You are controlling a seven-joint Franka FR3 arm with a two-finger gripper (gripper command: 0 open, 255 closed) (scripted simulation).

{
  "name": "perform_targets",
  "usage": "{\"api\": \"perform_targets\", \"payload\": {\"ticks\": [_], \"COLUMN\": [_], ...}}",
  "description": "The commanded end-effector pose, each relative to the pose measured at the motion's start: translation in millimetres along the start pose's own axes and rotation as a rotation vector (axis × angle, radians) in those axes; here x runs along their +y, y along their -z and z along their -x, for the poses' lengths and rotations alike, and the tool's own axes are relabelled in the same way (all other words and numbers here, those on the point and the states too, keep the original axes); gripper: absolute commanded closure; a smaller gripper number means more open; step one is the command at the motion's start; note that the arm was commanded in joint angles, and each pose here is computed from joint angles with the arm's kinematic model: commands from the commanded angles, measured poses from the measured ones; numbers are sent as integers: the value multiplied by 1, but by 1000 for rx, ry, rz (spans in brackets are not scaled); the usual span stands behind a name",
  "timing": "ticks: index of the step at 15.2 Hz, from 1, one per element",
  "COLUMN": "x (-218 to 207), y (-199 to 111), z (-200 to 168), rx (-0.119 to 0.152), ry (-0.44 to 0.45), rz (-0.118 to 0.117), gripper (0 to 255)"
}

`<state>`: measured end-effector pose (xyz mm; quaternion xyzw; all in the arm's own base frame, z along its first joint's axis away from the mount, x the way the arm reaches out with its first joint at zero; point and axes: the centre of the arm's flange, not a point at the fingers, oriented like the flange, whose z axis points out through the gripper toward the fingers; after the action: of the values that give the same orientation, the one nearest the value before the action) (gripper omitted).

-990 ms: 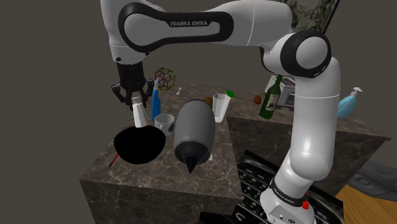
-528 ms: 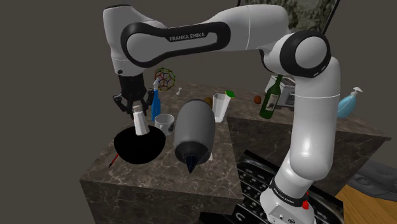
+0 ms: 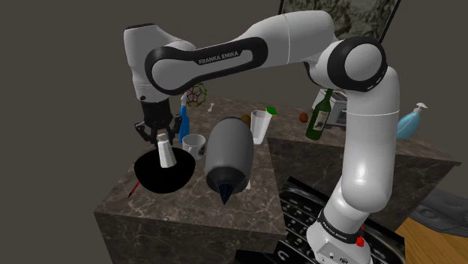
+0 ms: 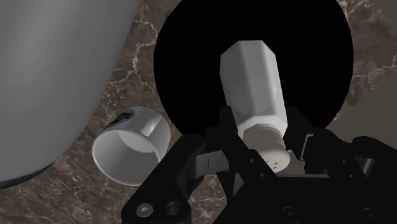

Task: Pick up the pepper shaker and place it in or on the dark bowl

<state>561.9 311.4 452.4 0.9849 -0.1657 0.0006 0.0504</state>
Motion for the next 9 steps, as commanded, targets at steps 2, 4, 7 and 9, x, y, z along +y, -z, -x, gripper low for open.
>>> {"api": "perform_targets", "payload": {"ticks": [2, 4, 7, 9], "x": [0, 0, 0, 0], "y": [-2, -2, -2, -1], "z": [0, 0, 0, 0], "rx": [0, 0, 0, 0], "ry": [0, 0, 0, 0], "rz": [0, 0, 0, 0], "gripper": [255, 255, 0, 0]}}
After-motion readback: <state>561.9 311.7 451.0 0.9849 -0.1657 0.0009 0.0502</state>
